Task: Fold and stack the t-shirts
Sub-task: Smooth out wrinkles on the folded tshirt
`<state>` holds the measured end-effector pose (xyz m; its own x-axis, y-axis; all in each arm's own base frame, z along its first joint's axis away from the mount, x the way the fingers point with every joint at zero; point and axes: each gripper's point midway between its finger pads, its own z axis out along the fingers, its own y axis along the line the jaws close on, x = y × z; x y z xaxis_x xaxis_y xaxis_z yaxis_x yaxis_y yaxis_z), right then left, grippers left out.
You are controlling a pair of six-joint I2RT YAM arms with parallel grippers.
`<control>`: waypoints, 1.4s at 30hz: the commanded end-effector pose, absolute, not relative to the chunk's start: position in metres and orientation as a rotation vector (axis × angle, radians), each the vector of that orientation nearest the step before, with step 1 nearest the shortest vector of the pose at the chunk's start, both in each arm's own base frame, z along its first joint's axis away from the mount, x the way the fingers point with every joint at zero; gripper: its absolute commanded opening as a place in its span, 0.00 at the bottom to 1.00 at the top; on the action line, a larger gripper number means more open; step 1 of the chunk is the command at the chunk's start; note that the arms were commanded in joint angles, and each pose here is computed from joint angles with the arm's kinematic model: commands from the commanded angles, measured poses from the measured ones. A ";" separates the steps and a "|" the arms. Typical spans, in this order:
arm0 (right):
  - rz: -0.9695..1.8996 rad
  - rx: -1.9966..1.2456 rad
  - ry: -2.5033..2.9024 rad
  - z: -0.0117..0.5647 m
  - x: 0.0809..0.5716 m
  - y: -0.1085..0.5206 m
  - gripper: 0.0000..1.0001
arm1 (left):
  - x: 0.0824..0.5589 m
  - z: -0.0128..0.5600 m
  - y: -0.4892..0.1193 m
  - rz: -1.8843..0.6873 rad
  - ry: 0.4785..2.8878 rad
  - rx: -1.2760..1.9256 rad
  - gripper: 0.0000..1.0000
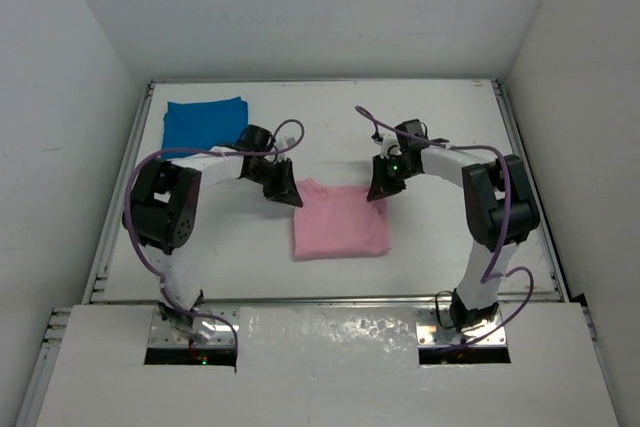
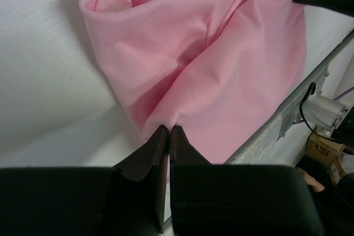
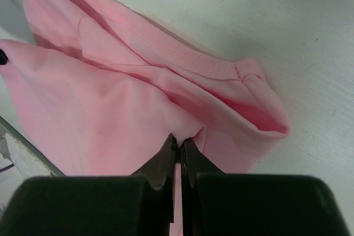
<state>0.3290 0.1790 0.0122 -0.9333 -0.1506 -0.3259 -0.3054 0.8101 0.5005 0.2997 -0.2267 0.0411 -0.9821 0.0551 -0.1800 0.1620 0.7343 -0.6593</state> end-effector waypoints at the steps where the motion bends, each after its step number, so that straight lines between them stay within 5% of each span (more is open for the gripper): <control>1: 0.808 -0.347 2.651 0.032 0.336 0.179 0.00 | 0.323 0.078 -0.241 -1.111 2.659 0.215 0.00; 24: 0.683 -0.163 2.501 0.064 0.327 0.160 0.00 | 0.401 0.157 -0.277 -1.199 2.356 0.291 0.00; 39: 0.483 0.137 2.444 0.051 0.314 0.124 0.00 | 0.431 0.095 -0.329 -1.279 2.459 0.375 0.00; 42: 0.463 0.186 2.410 0.058 0.317 0.119 0.26 | 0.441 0.094 -0.338 -1.298 2.425 0.372 0.18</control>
<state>0.2973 0.1250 0.0375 -0.8425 0.1757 -0.5092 -0.0277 0.9299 0.3667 0.4228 -0.3205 0.0637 -0.9386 0.0704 -0.3377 0.3094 0.6048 -0.7338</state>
